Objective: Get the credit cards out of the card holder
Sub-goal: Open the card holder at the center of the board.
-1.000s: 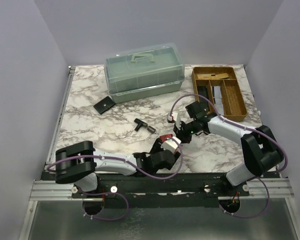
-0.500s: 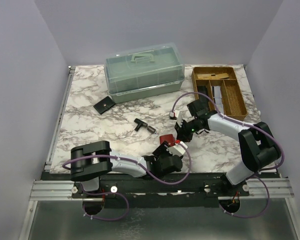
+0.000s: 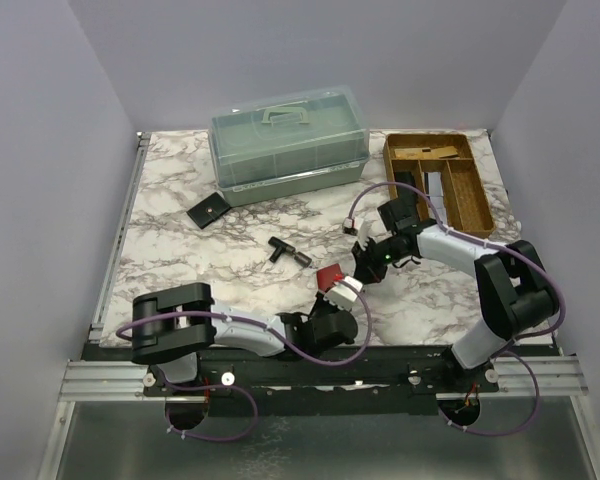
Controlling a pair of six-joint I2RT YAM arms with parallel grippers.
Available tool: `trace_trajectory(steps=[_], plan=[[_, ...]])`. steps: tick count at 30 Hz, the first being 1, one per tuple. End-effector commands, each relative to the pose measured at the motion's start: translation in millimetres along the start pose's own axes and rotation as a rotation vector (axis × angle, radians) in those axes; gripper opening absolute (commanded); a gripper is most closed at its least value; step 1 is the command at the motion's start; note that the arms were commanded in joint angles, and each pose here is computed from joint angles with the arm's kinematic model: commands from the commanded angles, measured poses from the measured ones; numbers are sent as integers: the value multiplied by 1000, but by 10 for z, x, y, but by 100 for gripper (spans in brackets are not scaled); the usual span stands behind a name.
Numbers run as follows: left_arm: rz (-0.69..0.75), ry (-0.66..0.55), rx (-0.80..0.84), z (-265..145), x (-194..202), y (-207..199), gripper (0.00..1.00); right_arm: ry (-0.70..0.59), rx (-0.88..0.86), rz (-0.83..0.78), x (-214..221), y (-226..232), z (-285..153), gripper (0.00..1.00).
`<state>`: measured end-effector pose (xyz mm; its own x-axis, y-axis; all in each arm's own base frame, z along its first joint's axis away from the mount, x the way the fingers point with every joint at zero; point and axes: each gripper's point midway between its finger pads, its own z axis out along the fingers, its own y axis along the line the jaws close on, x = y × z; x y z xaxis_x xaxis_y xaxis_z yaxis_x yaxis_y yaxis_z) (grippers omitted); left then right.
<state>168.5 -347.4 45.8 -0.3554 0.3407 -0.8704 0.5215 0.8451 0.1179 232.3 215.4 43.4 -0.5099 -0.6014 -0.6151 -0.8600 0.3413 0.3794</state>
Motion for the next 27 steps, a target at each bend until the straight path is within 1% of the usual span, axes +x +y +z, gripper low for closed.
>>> trace_trajectory(steps=[1, 3, 5, 8, 11, 14, 17, 21, 24, 25, 27], plan=[[-232, -57, 17, -107, -39, 37, 12, -44, -71, 82, -129, 57, 47, 0], [-315, -75, 8, -158, -17, 116, 9, -52, -94, 113, -148, 83, 65, 0], [-430, -101, 1, -210, -33, 191, 7, -61, -107, 133, -166, 92, 78, 0], [-569, -120, -8, -276, 8, 327, 7, -75, -133, 164, -193, 120, 97, 0], [-684, -120, -10, -316, 73, 426, 10, -78, -152, 199, -190, 130, 128, 0], [-774, -122, -7, -360, 110, 493, 15, -72, -160, 223, -188, 116, 160, 0], [-855, -133, -13, -393, 121, 579, 24, -69, -152, 232, -187, 94, 169, 0], [-985, -139, -32, -421, 138, 733, 24, -79, -156, 230, -207, 107, 158, 1], [-1023, -110, -93, -422, 186, 858, 27, -80, -164, 231, -215, 119, 160, 1], [-1017, -103, -105, -431, 179, 877, 30, -81, -165, 230, -219, 116, 159, 1], [-991, -91, -113, -463, 156, 895, 43, -80, -168, 233, -215, 115, 163, 1]])
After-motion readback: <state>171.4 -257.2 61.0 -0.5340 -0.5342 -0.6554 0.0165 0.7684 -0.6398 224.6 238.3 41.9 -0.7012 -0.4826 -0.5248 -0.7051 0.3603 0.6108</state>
